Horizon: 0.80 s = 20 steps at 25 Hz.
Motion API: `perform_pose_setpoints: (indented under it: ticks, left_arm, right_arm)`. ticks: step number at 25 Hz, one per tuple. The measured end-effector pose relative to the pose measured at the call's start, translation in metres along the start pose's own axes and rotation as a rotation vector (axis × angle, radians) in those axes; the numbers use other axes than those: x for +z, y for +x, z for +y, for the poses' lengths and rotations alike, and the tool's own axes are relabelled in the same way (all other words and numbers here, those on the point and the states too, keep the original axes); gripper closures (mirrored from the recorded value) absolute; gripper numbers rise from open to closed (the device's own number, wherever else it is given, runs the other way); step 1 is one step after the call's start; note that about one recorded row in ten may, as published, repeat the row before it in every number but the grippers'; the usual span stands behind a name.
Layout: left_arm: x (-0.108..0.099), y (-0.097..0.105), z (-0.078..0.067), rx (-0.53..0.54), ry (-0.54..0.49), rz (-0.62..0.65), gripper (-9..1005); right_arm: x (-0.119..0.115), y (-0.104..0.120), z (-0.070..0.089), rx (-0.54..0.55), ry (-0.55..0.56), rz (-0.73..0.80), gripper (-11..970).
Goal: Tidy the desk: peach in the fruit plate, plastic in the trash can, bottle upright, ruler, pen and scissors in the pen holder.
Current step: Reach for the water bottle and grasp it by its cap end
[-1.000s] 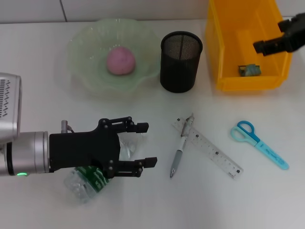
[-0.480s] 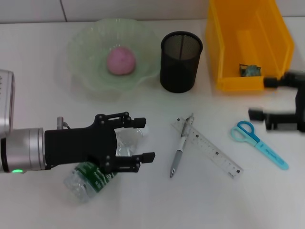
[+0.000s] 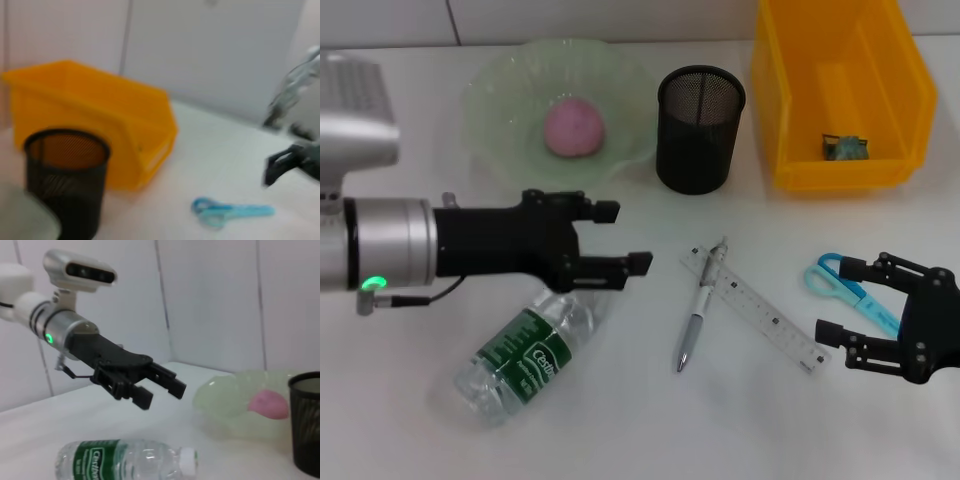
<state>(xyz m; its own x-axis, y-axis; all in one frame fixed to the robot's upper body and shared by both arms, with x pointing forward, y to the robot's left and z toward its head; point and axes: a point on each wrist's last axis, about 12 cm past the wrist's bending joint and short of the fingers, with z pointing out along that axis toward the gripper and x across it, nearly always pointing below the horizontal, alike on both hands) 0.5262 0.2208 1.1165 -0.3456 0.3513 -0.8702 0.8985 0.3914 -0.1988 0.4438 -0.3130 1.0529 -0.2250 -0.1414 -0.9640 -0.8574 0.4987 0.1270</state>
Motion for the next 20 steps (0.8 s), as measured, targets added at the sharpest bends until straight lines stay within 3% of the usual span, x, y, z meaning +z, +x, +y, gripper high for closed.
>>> perform_pose_setpoints:
  ticks: [3,6,11,20]
  left_arm:
    - [0.01,-0.023,-0.009,-0.057,-0.118,0.143,239]
    - [0.017,-0.029,-0.014,-0.081,-0.171,0.223,254]
    - [0.055,-0.038,-0.022,-0.057,-0.304,0.462,280]
    - [0.075,-0.033,-0.013,-0.043,-0.338,0.52,327]
  right_arm:
    - [-0.002,0.005,-0.001,0.023,0.022,-0.01,133]
    - [-0.003,0.006,-0.001,0.025,0.025,-0.008,133]
    - [-0.001,0.007,-0.003,0.025,0.03,0.005,134]
    - [0.002,0.008,-0.005,0.031,0.03,0.008,133]
